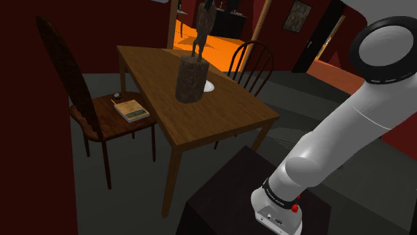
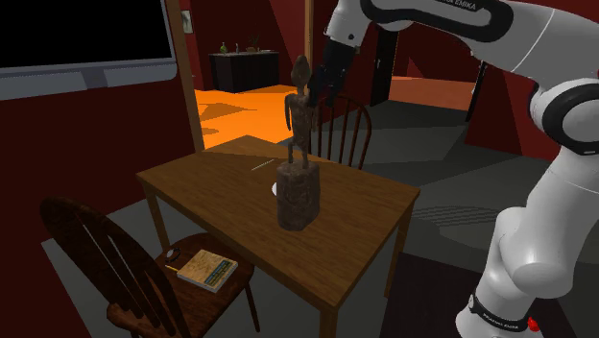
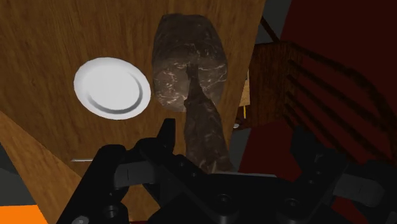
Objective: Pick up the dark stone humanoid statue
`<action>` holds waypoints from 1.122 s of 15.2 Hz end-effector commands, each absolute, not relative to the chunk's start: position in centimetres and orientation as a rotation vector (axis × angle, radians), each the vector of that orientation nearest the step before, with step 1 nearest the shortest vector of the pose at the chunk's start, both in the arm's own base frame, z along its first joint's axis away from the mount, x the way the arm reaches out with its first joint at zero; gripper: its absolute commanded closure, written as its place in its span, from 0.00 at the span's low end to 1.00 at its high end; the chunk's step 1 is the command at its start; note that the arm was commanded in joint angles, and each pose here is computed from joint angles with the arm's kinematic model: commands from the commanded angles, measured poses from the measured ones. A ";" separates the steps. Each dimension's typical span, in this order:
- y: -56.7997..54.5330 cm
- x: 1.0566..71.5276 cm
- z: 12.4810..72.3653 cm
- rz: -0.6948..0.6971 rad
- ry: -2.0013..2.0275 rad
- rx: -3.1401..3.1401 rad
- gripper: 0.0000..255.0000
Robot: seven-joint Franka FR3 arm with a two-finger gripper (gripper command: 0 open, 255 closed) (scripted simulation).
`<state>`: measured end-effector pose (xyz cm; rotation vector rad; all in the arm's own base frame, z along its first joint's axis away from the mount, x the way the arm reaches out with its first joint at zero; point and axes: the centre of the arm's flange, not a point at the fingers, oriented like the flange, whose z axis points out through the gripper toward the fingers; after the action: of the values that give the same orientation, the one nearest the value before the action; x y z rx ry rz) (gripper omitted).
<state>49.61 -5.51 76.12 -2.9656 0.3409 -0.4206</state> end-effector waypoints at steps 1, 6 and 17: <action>-6.5 50.9 78.0 -0.444 0.388 -2.935 0.00; -7.9 52.2 78.6 -0.467 0.435 -2.904 0.00; -7.8 52.2 75.6 -0.467 0.435 -2.904 1.00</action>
<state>52.13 -7.82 75.71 -2.9036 0.4343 -0.4690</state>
